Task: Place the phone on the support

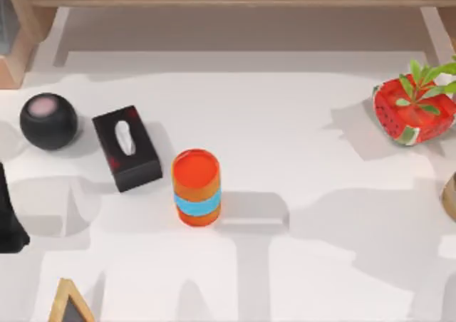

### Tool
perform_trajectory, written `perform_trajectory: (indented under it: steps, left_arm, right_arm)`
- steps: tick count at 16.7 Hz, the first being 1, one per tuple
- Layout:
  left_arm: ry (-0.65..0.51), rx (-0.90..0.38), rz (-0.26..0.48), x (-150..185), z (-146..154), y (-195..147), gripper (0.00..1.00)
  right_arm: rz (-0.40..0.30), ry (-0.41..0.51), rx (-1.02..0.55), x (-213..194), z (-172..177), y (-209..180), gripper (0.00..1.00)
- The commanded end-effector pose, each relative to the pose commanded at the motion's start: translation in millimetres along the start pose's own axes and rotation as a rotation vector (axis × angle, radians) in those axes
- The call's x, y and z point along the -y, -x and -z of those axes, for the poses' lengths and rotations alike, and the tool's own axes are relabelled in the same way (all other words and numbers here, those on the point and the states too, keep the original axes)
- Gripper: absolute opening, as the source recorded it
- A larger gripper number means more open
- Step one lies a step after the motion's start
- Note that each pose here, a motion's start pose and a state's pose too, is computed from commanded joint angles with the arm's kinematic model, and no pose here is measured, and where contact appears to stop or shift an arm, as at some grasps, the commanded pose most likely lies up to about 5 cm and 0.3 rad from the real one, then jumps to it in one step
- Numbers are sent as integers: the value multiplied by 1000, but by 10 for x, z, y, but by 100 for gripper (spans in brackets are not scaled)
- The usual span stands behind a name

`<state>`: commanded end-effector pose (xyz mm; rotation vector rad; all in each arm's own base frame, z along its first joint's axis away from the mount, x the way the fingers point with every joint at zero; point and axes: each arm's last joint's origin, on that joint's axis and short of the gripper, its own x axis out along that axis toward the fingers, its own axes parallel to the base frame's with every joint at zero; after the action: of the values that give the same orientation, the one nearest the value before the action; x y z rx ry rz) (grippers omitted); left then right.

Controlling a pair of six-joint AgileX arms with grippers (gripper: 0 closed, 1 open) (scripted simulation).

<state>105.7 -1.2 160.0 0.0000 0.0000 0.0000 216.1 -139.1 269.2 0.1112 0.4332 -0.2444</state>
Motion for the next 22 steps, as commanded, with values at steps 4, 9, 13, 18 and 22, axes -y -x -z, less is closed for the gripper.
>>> perform_trajectory:
  steps: [4, 9, 13, 18, 22]
  left_arm:
    - [0, 0, 0, 0, 0, 0, 100]
    - [0, 0, 0, 0, 0, 0, 100]
    - [0, 0, 0, 0, 0, 0, 100]
    - [0, 0, 0, 0, 0, 0, 100]
    - [0, 0, 0, 0, 0, 0, 100]
  right_arm:
    - [105, -7, 11, 215, 335, 174, 0]
    - [150, -11, 9, 287, 480, 241, 0]
    - [146, -13, 5, 283, 480, 229, 0]
    - [159, -9, 1, 235, 507, 172, 0]
    - [176, -6, 22, 264, 460, 27, 0]
